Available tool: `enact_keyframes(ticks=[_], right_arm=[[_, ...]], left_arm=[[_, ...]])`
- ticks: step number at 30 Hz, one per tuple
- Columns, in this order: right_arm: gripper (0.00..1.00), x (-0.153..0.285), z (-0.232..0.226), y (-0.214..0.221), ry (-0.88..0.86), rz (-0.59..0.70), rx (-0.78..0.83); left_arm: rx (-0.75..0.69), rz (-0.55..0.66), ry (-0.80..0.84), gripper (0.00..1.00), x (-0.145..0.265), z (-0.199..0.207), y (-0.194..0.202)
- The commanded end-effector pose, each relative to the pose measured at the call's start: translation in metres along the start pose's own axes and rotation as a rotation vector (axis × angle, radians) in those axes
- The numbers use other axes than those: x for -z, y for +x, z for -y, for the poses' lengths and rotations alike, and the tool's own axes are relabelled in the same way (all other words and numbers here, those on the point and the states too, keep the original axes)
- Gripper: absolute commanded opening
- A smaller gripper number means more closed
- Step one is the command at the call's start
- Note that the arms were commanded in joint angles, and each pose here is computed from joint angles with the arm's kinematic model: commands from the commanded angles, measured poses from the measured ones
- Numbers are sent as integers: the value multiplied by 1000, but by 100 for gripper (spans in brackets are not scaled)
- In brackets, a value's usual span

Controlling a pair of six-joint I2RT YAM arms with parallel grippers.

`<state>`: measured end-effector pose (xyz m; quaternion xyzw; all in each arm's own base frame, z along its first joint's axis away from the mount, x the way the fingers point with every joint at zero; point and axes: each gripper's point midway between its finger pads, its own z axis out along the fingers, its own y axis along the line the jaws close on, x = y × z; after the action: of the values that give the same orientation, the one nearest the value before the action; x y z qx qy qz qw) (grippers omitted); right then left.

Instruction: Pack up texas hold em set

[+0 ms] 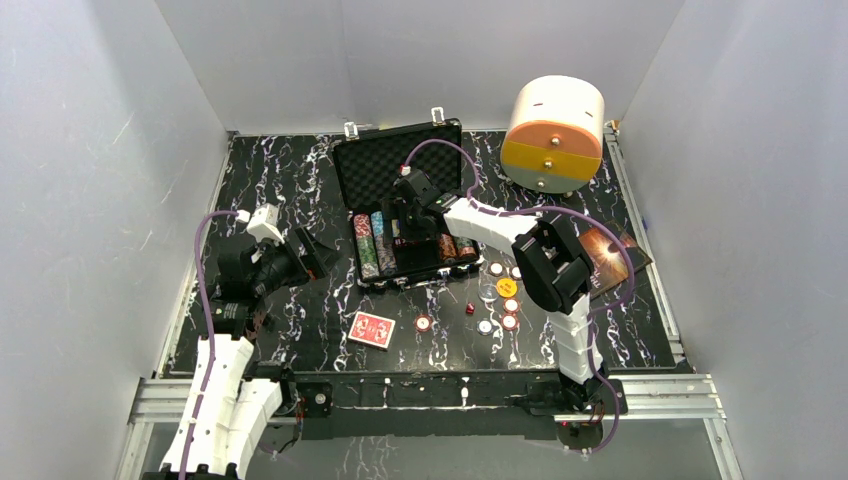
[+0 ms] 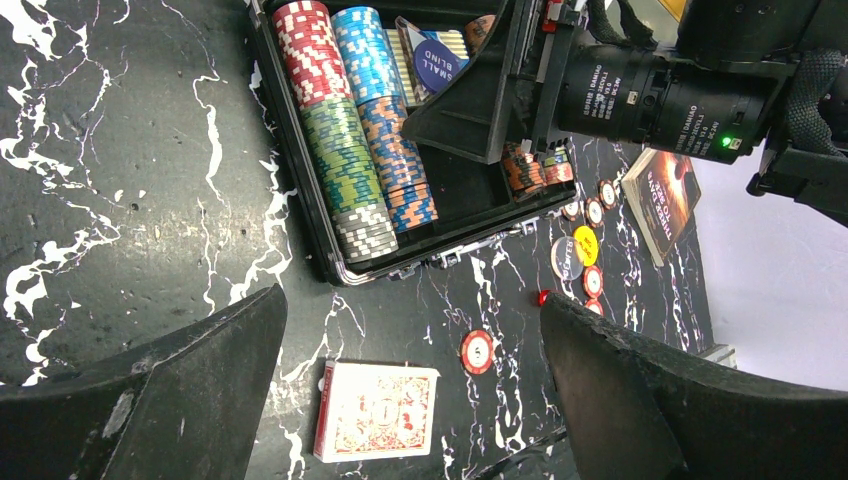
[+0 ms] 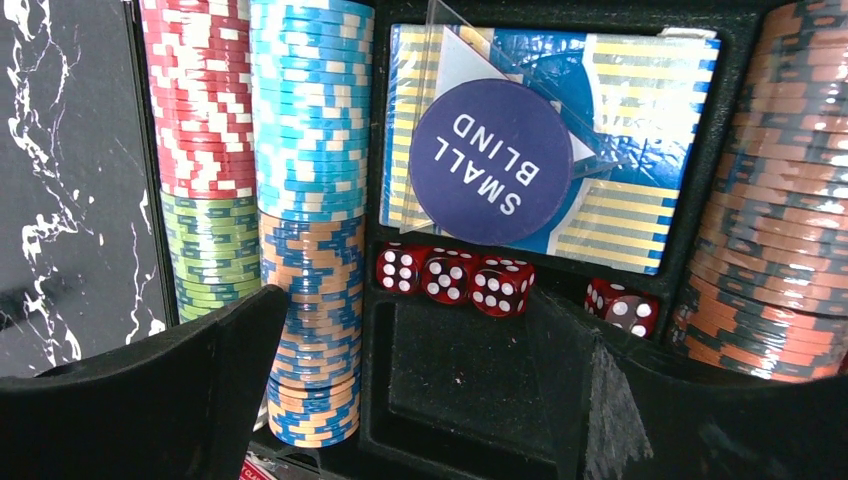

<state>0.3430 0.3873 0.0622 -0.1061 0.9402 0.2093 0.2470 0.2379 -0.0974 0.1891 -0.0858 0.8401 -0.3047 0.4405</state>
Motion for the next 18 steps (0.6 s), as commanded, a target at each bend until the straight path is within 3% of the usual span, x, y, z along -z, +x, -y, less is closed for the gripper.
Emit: enact_keyframes(ticks=[1, 9, 18], right_arm=[[98, -6, -7, 3, -40, -15, -6], [98, -6, -16, 3, -100, -20, -26], [98, 2, -5, -8, -39, 29, -29]], left_arm=[[0, 5, -2, 98, 3, 2, -3], [-2, 7, -2, 98, 3, 2, -4], [-2, 8, -3, 98, 4, 2, -3]])
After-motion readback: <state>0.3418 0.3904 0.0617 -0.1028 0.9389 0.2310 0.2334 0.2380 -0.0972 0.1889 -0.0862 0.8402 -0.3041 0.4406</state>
